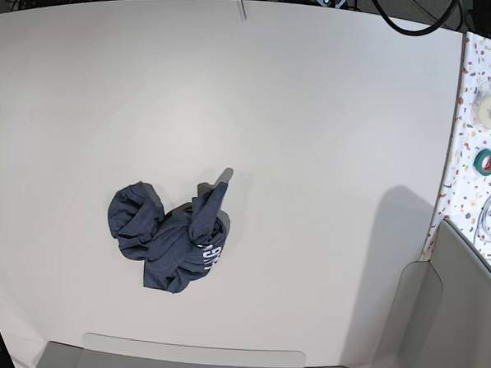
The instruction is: Layout the t-shirt on the table in an organized manner, then fold the t-shirt properly
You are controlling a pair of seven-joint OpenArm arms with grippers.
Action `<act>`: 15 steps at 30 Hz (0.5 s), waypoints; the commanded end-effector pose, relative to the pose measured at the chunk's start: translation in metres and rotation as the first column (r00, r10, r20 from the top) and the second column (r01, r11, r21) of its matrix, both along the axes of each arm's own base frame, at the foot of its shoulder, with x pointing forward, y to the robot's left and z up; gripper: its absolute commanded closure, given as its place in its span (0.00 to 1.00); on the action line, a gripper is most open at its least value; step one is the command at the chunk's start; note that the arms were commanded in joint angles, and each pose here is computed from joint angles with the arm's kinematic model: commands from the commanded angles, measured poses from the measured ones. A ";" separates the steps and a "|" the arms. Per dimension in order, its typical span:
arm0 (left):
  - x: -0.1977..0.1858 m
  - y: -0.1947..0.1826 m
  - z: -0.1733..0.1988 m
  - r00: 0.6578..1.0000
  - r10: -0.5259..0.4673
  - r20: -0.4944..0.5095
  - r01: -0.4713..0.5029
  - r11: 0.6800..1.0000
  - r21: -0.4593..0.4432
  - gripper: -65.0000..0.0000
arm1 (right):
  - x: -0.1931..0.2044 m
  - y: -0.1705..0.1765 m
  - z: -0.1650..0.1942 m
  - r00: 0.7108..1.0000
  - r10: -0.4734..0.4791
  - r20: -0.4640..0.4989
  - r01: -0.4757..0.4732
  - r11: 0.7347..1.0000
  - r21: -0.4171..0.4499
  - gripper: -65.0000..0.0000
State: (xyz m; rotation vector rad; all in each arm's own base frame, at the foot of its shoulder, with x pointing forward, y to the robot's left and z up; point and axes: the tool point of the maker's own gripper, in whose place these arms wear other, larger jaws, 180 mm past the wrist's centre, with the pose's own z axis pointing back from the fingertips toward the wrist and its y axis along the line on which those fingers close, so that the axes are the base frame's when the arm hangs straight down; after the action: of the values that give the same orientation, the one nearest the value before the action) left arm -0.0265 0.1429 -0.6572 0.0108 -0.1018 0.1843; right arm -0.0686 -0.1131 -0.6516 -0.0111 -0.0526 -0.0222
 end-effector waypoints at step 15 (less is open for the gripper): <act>-0.057 0.098 0.074 0.991 -0.056 0.123 0.034 0.983 0.180 1.00 | -0.068 -0.038 0.049 0.998 0.038 0.046 -0.035 0.997 -0.062 1.00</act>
State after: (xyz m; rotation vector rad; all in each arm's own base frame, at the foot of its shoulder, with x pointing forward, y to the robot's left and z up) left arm -0.0793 0.2372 -0.5864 0.1694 -0.2426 0.1402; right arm -0.1287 -0.1484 -0.6046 -0.0663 -0.1101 0.0137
